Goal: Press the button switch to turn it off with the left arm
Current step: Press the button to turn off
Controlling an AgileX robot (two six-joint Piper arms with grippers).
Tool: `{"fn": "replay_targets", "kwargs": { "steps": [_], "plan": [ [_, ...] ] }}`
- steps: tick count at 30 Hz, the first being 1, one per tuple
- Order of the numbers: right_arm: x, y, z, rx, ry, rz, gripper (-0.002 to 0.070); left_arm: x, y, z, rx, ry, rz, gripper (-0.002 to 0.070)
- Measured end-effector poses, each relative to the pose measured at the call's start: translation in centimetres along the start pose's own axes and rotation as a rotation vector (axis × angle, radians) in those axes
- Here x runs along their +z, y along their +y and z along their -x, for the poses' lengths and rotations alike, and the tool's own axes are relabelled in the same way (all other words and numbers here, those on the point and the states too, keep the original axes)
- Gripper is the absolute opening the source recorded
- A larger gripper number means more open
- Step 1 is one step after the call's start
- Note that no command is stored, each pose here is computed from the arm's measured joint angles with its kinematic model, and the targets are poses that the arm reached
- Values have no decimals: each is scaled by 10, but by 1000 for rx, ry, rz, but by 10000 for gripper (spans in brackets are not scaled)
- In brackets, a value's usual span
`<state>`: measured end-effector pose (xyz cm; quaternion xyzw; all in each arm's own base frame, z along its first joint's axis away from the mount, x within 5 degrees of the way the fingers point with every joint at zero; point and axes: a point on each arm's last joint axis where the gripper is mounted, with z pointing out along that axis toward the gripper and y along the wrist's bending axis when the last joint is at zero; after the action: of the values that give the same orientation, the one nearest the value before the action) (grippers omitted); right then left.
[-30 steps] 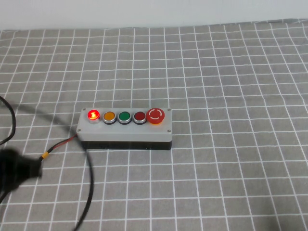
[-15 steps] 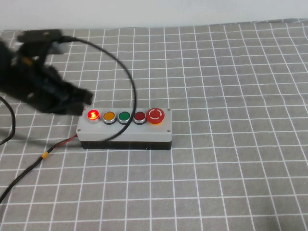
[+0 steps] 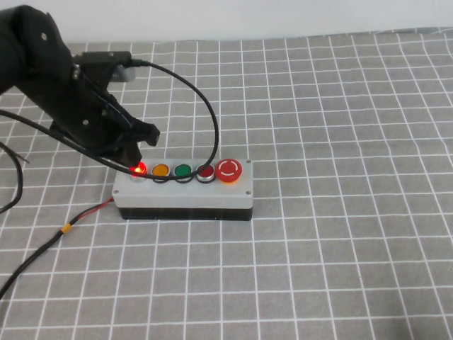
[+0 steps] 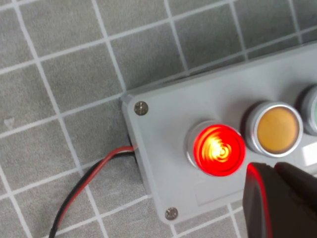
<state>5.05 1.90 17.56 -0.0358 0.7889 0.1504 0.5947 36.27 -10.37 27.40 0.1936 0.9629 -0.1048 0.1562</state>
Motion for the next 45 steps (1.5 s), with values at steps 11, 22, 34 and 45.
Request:
{"fn": "replay_targets", "kwargs": {
  "steps": [11,22,34,45],
  "plan": [
    [0,0,0,0,0,0,-17,15,4,0,-1,42,5,-3],
    [0,0,0,0,0,0,-17,16,7,2,9,17,32,-3],
    [0,0,0,0,0,0,-17,24,9,3,9,43,31,-3],
    [0,0,0,0,0,0,-17,32,10,5,-2,81,23,-3]
  ]
}}
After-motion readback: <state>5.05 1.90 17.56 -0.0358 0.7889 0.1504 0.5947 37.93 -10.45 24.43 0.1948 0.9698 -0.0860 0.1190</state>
